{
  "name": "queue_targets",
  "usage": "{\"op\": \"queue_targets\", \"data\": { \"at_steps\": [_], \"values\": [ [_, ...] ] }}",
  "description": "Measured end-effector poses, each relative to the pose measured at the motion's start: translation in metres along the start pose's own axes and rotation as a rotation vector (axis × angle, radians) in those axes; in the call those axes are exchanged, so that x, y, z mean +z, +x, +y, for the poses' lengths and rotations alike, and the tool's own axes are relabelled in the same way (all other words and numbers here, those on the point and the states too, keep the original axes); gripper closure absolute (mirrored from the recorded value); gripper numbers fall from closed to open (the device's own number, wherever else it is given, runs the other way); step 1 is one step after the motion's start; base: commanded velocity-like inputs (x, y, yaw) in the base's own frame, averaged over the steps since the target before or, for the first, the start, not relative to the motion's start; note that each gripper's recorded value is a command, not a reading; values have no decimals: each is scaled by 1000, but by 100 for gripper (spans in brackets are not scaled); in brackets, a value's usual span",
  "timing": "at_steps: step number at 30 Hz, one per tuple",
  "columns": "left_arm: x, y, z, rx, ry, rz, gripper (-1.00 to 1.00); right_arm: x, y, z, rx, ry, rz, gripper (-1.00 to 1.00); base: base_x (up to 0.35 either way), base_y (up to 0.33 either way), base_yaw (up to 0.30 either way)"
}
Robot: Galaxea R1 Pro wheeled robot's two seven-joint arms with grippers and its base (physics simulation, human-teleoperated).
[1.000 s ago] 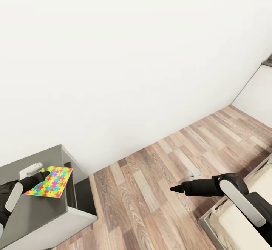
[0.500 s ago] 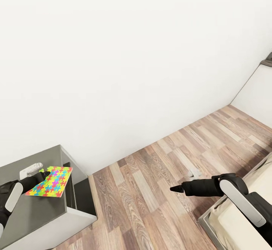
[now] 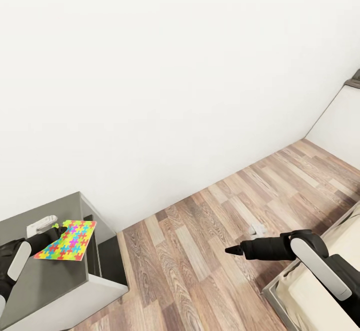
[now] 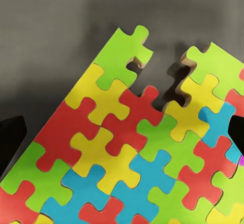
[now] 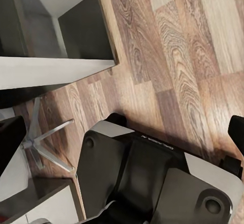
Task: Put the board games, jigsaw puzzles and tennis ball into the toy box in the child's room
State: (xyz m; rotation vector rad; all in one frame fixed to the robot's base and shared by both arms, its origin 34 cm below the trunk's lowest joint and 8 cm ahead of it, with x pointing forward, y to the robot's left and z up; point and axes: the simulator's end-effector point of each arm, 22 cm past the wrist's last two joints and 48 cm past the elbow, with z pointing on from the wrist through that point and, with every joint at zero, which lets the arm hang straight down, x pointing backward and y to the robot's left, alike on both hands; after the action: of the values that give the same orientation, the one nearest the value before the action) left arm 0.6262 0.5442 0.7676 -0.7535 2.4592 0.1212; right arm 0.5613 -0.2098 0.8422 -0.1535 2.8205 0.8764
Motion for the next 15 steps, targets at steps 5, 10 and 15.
{"op": "queue_targets", "data": {
  "at_steps": [5, 10, 15],
  "values": [
    [0, 1, 0, -12, 8, 2, -100, 1, 1, -1, 3, 1, 2, -100, 0, 0, 0],
    [0, 2, 5, -37, 15, 8, -100, 1, 2, -1, 5, 1, 3, -100, 0, 0, 0],
    [-4, -9, 31, -22, -30, -2, -100, 2, 2, -1, 4, 1, 4, -100, 0, 0, 0]
  ]
}}
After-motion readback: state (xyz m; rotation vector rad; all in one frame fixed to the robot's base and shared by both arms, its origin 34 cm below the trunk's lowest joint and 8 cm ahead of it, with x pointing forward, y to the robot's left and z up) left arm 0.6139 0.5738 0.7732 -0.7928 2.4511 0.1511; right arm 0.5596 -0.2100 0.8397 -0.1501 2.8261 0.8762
